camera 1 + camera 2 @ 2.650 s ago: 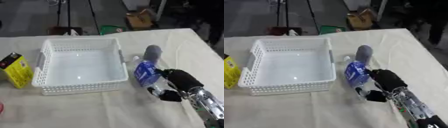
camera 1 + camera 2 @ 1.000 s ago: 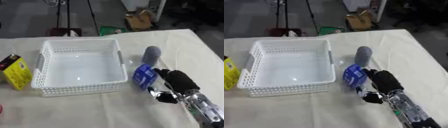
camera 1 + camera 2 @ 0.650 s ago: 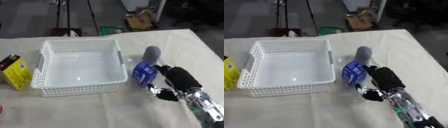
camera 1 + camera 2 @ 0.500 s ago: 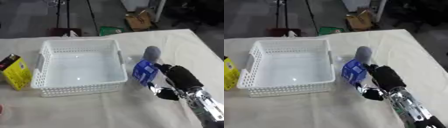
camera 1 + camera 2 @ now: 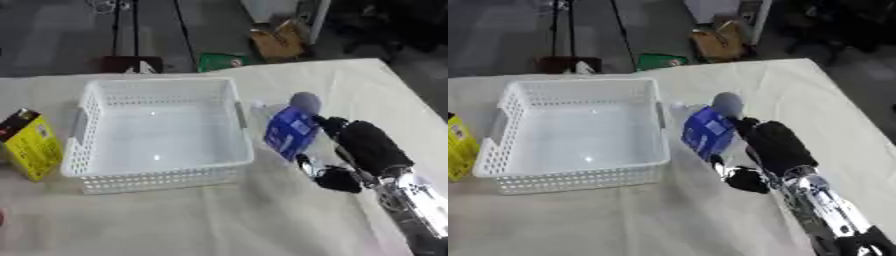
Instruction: Pick up objects on the table and place them in the box.
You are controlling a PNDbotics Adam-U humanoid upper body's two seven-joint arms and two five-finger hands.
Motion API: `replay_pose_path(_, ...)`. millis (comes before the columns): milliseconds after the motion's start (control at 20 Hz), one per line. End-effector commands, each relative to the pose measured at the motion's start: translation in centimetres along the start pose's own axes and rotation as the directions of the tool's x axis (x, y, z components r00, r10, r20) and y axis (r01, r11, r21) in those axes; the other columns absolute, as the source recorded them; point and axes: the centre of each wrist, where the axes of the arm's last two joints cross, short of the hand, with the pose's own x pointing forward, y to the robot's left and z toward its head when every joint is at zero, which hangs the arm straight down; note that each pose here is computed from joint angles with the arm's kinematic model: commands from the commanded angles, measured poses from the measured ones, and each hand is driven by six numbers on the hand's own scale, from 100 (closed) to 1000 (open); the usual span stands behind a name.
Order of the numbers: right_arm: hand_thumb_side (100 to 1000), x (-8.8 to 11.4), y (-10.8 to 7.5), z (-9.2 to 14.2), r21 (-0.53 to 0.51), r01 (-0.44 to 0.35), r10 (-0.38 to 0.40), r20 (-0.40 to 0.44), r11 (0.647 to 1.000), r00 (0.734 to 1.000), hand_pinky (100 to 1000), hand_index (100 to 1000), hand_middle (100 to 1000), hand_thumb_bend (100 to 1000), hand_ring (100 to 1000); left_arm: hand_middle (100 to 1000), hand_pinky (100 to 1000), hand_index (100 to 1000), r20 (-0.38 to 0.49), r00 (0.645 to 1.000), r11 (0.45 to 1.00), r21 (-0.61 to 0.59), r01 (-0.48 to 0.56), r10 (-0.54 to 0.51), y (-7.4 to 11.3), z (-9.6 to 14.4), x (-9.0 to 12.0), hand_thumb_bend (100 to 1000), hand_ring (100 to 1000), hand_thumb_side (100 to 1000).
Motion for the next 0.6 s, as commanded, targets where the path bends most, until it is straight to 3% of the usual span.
replay_pose_path(50, 844, -0.8, -2.5, -0.1, -0.081, -0.021, 0.021, 0.0, 0.997, 1.0, 729, 922, 311, 206, 503, 984, 959, 963, 0.033, 0.999, 1.0, -0.003, 0.008, -0.008, 0.4, -0.8, 0.4, 100, 994, 708)
replay_pose_path(450, 869, -1.0, -6.1, -0.3, -0.184, -0.018, 0.023, 0.023, 0.983, 0.999, 727, 920, 297, 208, 494, 984, 960, 963, 0.035, 0.999, 1.0, -0.006, 0.01, -0.01, 0.5, -0.9, 0.4, 100, 994, 709)
replay_pose_path(550, 928, -1.0, -7.0, -0.4, -0.209, -0.018, 0.025, 0.033, 0.978, 0.999, 727, 920, 294, 167, 493, 984, 960, 963, 0.036, 0.999, 1.0, -0.007, 0.01, -0.01, 0.5, -0.9, 0.4, 100, 994, 709)
replay_pose_path(600, 886, -1.0, -7.5, -0.5, -0.222, -0.02, 0.029, 0.038, 0.975, 0.999, 727, 918, 291, 197, 494, 984, 960, 963, 0.035, 0.999, 1.0, -0.008, 0.01, -0.01, 0.5, -0.9, 0.4, 100, 995, 709)
